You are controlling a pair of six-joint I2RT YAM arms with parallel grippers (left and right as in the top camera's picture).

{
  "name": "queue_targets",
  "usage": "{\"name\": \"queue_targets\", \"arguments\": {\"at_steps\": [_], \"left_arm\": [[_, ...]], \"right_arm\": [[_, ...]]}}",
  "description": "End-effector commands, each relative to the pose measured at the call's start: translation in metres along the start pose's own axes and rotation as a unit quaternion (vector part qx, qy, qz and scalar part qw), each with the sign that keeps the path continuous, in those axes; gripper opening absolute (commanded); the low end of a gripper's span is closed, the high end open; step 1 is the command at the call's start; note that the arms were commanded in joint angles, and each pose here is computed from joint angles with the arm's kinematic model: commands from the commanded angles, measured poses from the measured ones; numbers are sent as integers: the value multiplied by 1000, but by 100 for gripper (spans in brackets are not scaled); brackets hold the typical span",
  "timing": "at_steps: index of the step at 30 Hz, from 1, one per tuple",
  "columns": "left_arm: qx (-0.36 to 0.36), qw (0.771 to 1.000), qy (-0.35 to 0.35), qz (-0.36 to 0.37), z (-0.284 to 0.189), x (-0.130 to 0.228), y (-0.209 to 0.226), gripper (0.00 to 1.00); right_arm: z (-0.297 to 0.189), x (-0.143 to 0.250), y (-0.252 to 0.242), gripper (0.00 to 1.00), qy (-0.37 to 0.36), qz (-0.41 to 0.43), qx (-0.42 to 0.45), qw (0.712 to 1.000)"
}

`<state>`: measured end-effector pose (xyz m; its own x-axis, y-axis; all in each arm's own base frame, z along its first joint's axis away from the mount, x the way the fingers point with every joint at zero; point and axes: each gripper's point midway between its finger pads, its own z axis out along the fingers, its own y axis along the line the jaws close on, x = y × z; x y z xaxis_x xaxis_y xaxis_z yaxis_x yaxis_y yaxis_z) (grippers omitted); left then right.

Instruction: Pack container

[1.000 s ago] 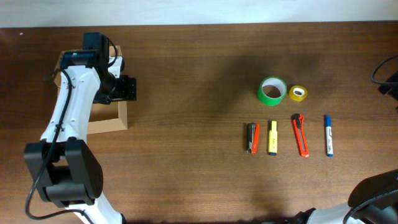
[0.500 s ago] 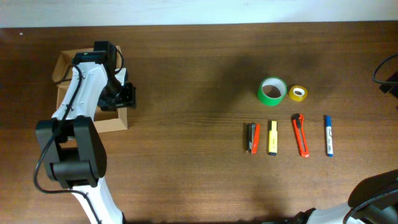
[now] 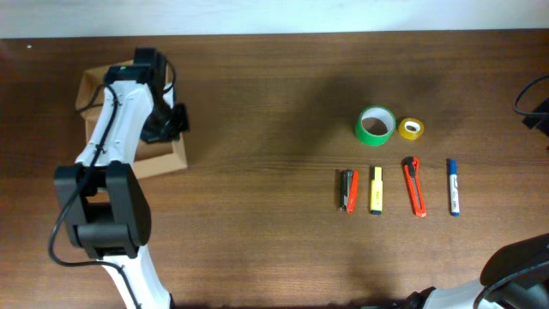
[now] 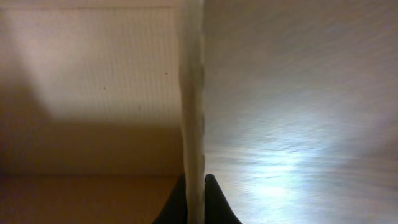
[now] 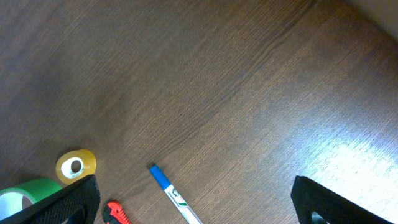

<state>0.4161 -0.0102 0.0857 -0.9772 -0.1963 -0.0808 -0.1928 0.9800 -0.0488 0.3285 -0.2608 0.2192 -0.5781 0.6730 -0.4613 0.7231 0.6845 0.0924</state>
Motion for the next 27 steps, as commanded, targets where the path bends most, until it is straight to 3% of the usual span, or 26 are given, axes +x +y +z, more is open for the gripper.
{"name": "queue_targets", "arguments": {"at_steps": [1, 7, 11, 21, 27], "left_arm": [[17, 998, -55, -21, -33, -26, -34, 2], [81, 980, -182, -16, -130, -63, -101, 1], [114, 972, -203, 12, -157, -52, -146, 2], [96, 983, -95, 125, -92, 37, -251, 2], [49, 986, -83, 139, -53, 52, -269, 2]], "right_arm": [[-2, -4, 1, 99, -5, 4, 2, 1000], [-2, 0, 1, 99, 2, 4, 3, 1000], [-2, 2, 0, 99, 6, 4, 4, 1000], [-2, 8, 5, 99, 19, 5, -12, 1000], [-2, 10, 9, 99, 25, 6, -23, 999]]}}
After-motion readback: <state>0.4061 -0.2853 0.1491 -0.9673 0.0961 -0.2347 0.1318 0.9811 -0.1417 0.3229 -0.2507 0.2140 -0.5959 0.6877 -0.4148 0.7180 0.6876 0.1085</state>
